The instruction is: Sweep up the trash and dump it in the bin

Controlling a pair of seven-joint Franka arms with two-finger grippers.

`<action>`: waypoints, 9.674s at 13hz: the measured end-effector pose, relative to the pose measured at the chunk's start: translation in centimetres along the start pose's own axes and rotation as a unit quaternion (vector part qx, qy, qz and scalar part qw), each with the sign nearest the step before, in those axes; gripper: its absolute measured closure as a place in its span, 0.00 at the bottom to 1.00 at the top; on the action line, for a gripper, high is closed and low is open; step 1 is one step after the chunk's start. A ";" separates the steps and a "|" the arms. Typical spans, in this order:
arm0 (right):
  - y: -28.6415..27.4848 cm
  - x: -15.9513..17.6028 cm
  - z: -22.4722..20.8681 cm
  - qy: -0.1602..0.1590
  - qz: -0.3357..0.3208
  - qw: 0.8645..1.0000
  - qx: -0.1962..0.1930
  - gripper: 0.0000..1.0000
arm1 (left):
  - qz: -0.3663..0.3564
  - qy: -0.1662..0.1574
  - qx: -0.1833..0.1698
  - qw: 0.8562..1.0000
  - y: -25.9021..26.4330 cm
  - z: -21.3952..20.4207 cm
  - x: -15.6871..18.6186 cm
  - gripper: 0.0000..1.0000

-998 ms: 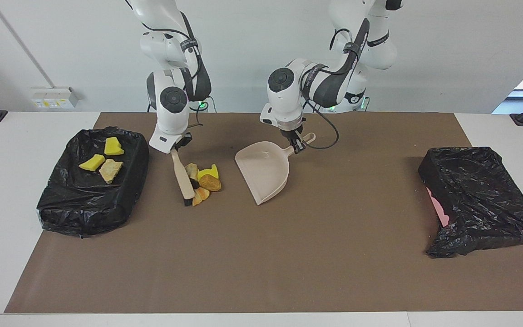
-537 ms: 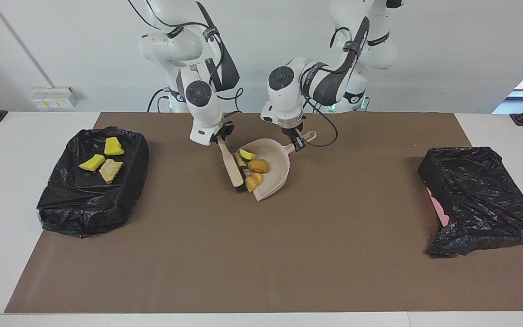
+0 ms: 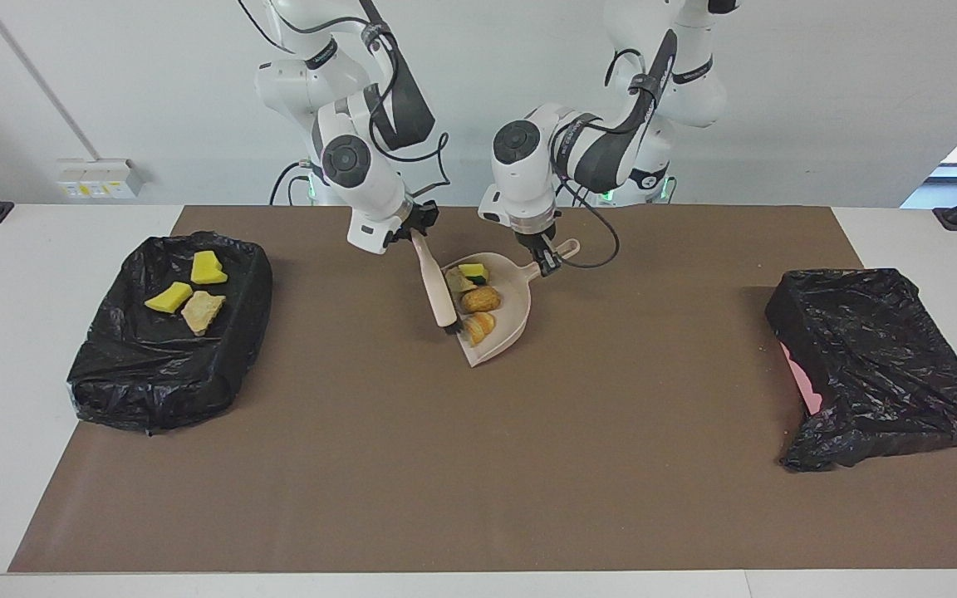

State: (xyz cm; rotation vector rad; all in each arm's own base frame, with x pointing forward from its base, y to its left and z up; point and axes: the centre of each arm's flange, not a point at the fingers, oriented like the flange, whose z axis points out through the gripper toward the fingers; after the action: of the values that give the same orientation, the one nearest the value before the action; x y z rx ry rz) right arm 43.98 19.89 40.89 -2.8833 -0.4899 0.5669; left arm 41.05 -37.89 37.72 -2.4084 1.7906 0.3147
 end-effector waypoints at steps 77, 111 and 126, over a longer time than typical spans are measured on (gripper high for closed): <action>16.9 -11.3 -30.1 0.231 0.198 0.949 -0.079 0.00 | -0.525 0.114 -0.055 0.842 -11.4 -4.4 -1.3 0.67; 16.5 -10.6 -29.6 0.225 0.203 0.950 -0.077 0.00 | -0.506 0.162 -0.060 0.845 -19.6 -18.0 -17.2 0.00; 17.8 -11.0 -29.1 0.219 0.212 0.949 -0.077 0.00 | -0.505 0.114 -0.072 0.852 -19.0 -24.4 -38.4 0.00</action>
State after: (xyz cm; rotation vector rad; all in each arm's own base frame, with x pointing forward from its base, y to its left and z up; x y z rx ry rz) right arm 50.91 -3.26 67.38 -3.1396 0.1624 -0.0855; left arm 50.85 -2.04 70.11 -3.1635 0.3249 0.0277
